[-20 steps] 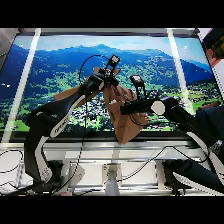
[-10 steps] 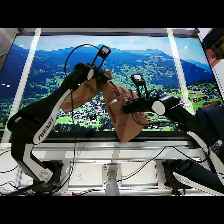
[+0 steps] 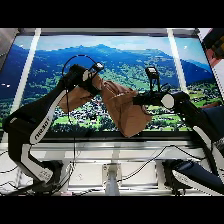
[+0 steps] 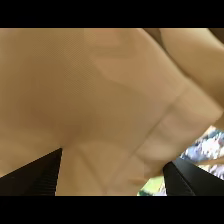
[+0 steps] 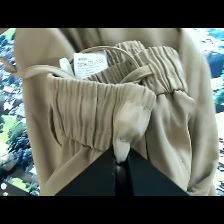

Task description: Fold the clothes and pants, and hang the long-sleeved shirts on hangers.

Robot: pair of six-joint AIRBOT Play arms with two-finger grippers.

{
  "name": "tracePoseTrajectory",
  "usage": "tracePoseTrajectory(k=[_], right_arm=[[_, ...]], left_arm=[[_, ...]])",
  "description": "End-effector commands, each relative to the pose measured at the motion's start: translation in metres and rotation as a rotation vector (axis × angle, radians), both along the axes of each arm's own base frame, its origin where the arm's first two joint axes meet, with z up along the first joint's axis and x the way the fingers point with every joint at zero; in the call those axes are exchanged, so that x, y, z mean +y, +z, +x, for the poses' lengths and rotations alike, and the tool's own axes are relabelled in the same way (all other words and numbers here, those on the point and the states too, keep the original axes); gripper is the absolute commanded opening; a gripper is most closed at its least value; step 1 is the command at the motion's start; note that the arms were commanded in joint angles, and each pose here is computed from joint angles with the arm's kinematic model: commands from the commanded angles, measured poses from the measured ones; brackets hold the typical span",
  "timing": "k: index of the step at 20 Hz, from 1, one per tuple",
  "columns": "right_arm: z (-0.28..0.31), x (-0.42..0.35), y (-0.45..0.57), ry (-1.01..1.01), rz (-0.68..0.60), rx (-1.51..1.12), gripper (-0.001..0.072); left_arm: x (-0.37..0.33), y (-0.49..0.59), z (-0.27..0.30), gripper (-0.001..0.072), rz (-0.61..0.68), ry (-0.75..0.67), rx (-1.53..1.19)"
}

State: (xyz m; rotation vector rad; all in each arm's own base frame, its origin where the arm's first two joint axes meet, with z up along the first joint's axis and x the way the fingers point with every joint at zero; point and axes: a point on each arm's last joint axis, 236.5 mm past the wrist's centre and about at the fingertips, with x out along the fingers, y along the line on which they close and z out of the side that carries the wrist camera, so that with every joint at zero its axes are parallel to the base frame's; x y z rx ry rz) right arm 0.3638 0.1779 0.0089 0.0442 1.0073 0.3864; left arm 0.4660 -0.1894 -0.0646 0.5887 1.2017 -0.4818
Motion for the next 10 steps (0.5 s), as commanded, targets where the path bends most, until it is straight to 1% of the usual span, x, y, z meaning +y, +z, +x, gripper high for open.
tracePoseTrajectory(k=[1,3,5,8,10], right_arm=[[0.004,-0.007,0.000,-0.020,0.000,-0.003,0.0036],[0.004,-0.007,0.000,-0.020,0.000,-0.003,0.0037],[0.004,-0.007,0.000,-0.020,0.000,-0.004,0.0037],[0.006,-0.007,0.002,-0.022,0.003,-0.014,0.0036],[0.009,-0.006,0.004,-0.025,0.007,-0.026,0.0036]], left_arm=[[-0.004,0.004,0.011,0.0696,-0.054,0.087,-0.045],[-0.005,0.003,0.009,0.0689,-0.060,0.088,-0.036],[-0.011,0.001,0.002,0.0689,-0.069,0.056,-0.009],[-0.036,0.001,-0.009,0.0690,-0.131,0.009,0.025],[-0.046,0.001,-0.015,0.0690,-0.130,-0.014,0.027]])
